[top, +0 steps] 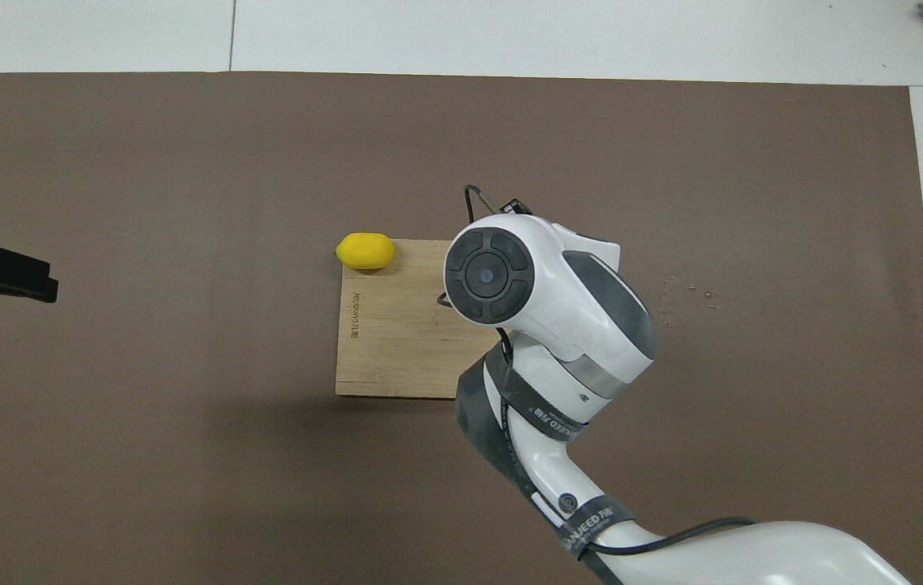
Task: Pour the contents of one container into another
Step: 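Tilt the clear cup with the right gripper over the metal cup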
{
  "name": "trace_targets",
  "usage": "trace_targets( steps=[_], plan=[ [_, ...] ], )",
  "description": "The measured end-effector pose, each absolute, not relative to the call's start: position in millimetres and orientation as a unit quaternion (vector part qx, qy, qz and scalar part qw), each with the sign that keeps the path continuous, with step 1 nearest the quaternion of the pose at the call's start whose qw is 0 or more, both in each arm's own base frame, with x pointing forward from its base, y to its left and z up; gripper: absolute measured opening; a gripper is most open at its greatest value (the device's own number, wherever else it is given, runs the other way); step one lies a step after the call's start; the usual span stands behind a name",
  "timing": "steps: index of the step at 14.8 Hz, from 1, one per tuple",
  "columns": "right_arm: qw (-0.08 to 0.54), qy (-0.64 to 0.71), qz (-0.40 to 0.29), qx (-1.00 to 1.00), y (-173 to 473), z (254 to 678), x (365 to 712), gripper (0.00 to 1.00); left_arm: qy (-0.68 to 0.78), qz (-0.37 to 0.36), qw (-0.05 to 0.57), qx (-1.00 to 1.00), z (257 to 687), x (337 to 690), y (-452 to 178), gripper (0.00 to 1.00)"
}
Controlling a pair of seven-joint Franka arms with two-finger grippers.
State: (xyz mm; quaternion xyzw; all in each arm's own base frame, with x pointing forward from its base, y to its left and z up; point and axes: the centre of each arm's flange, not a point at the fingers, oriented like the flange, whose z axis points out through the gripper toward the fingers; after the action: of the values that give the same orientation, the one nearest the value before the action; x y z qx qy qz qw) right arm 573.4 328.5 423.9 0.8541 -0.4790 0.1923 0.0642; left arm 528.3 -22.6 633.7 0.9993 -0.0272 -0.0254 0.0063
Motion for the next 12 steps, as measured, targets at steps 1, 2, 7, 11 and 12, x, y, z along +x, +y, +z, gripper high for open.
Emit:
trace_targets(
  steps=[1,2,7,11,12],
  plan=[
    [0.064,-0.479,0.192,0.854,328.5,424.0,573.4,0.51,-0.027,-0.025,0.006,0.999,633.7,528.3,-22.6,1.00],
    [0.064,-0.479,0.192,0.854,328.5,424.0,573.4,0.51,-0.027,-0.025,0.006,0.999,633.7,528.3,-22.6,1.00],
    [0.057,-0.494,0.186,0.848,328.3,425.6,573.9,0.51,-0.027,-0.025,0.006,0.999,633.7,528.3,-22.6,1.00],
    [0.034,-0.531,0.146,0.834,320.7,431.0,579.1,0.51,-0.027,-0.025,0.006,0.999,633.7,528.3,-22.6,1.00],
    [0.028,-0.543,0.132,0.829,316.0,431.4,581.6,0.51,-0.027,-0.025,0.006,0.999,633.7,528.3,-22.6,1.00]
  ],
)
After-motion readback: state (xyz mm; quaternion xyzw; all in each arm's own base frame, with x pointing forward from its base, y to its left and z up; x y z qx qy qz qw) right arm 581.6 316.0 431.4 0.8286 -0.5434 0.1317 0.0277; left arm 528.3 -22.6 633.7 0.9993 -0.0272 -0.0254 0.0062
